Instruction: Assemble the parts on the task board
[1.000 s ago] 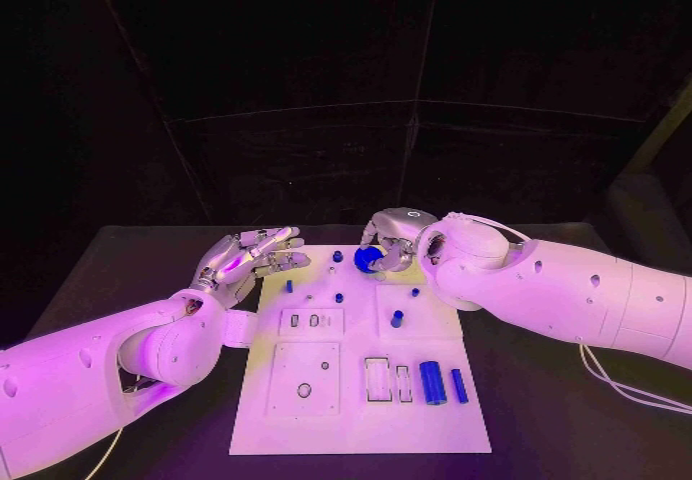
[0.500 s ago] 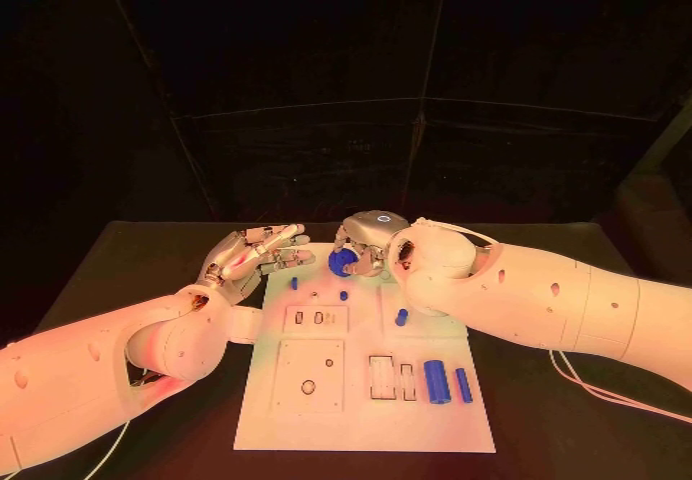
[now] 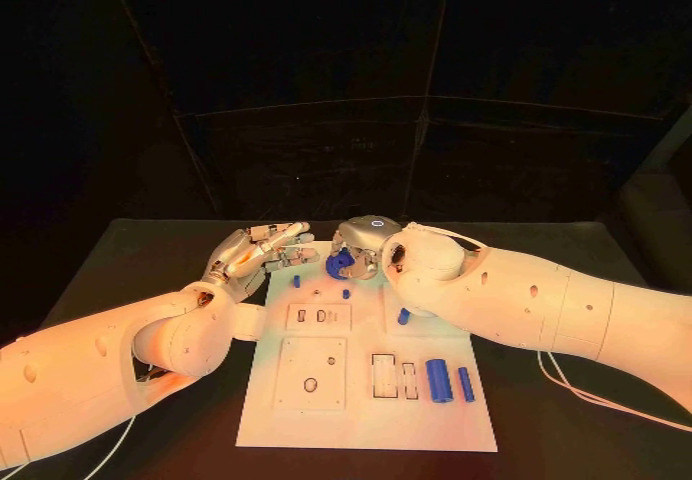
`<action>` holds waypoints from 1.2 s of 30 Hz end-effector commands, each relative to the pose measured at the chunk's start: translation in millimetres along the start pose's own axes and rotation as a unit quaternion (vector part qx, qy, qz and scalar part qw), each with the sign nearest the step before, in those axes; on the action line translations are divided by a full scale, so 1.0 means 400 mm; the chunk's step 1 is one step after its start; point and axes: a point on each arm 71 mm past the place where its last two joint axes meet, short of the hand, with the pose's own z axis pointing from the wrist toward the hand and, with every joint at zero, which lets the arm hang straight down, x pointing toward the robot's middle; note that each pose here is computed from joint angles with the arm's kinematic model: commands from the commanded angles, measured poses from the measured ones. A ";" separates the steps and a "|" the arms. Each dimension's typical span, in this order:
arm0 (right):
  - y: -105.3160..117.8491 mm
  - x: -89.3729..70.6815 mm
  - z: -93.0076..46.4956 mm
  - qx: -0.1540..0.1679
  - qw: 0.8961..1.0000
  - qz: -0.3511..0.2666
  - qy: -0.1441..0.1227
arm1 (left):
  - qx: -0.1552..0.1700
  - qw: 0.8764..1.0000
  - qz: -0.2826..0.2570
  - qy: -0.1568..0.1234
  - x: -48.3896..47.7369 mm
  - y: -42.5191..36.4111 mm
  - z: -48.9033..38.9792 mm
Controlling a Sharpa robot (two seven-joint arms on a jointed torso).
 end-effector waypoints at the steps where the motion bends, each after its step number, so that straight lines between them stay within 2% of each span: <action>1: -0.003 0.008 0.005 -0.005 1.000 -0.005 0.006 | 0.003 1.000 -0.003 0.008 0.004 -0.002 0.001; 11: -0.009 0.011 0.018 0.001 1.000 -0.004 0.002 | 0.002 1.000 -0.003 0.009 0.005 -0.002 0.002; 20: -0.019 0.021 0.021 0.006 1.000 0.005 0.029 | 0.002 1.000 -0.003 0.009 0.004 -0.002 0.001; 36: -0.052 0.028 0.008 0.028 0.998 0.031 0.049 | 0.002 1.000 -0.003 0.007 0.001 -0.003 0.000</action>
